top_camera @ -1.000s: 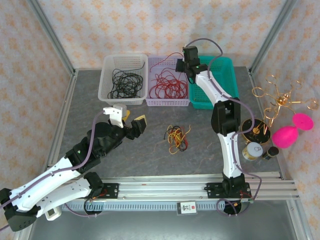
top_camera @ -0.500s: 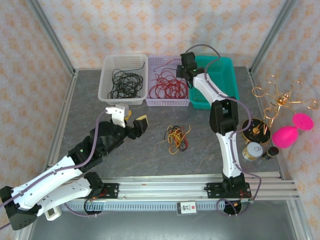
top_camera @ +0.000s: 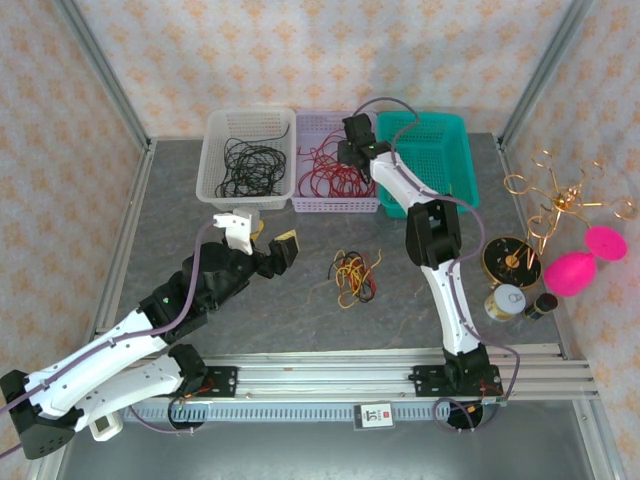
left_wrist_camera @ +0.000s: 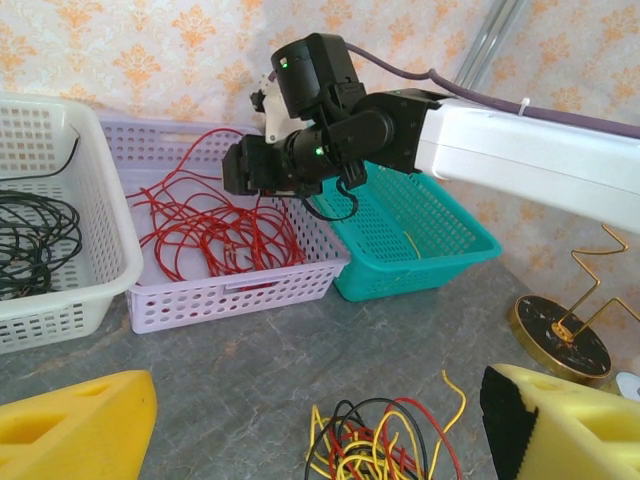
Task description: Untangle the cables
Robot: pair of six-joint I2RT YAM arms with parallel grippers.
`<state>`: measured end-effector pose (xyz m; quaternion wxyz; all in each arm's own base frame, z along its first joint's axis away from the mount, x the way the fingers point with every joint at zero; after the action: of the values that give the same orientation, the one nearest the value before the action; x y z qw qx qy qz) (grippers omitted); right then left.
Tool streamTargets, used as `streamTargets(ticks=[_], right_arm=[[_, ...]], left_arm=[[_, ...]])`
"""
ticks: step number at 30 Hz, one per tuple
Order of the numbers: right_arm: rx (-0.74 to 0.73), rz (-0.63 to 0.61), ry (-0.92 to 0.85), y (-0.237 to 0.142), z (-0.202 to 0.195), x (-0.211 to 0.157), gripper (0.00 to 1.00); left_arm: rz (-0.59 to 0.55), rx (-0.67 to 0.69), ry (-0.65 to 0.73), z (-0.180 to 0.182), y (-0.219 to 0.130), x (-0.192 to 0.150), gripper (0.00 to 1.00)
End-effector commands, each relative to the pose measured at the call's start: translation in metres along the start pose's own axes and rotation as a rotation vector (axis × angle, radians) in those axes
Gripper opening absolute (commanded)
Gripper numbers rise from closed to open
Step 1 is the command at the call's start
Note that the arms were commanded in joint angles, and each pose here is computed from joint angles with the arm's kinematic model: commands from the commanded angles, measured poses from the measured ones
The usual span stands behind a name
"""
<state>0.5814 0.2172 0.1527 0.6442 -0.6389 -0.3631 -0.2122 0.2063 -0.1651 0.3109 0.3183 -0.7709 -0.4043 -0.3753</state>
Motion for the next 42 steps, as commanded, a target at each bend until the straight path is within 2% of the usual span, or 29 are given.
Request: streamTargets(ticks=[1, 9, 15, 18, 22, 28, 32, 35, 38, 42], right_arm=[[-0.036, -0.121, 0.015, -0.054, -0.014, 0.05, 0.56], [-0.028, -0.184, 0.007, -0.1, -0.02, 0.076, 0.64], [0.012, -0.222, 0.018, -0.138, -0.021, 0.09, 0.64], [0.03, -0.221, 0.024, -0.16, -0.023, 0.083, 0.62], [0.045, -0.207, 0.028, -0.188, -0.024, 0.047, 0.59], [0.076, -0.129, 0.074, -0.226, -0.034, -0.04, 0.58], [0.101, -0.055, 0.105, -0.253, -0.041, -0.097, 0.56], [0.06, -0.014, 0.148, -0.271, -0.053, -0.131, 0.56], [0.163, 0.018, 0.206, -0.283, -0.044, -0.155, 0.56], [0.36, 0.076, 0.315, -0.281, -0.021, -0.183, 0.55]], left_arm=[[-0.015, -0.036, -0.017, -0.006, 0.001, 0.003, 0.84], [-0.012, -0.044, -0.019, -0.008, 0.001, 0.003, 0.84], [-0.007, -0.051, -0.019, -0.009, 0.004, 0.002, 0.84], [0.01, -0.053, -0.018, -0.01, 0.007, -0.002, 0.84], [0.031, -0.05, -0.021, -0.008, 0.012, -0.009, 0.84], [0.077, -0.05, -0.024, -0.003, 0.023, -0.027, 0.83], [0.127, -0.055, -0.036, 0.001, 0.033, -0.045, 0.78], [0.147, -0.061, -0.054, 0.004, 0.039, -0.056, 0.76], [0.155, -0.069, -0.062, 0.005, 0.044, -0.063, 0.75], [0.17, -0.07, -0.059, 0.004, 0.05, -0.066, 0.73]])
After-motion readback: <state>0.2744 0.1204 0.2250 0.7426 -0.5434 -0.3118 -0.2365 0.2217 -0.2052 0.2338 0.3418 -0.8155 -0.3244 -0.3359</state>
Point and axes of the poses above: each hand's point on the last joint's axis, 136 mm out from that joint toward the fingers, its own y axis out along the fingers, its own z axis along the line the jaws close on, x = y × z, the point moved 5 cm from there along -y, back along the fingers, and after that the axes turned 13 degrees about -y, right-handed, at the moved point
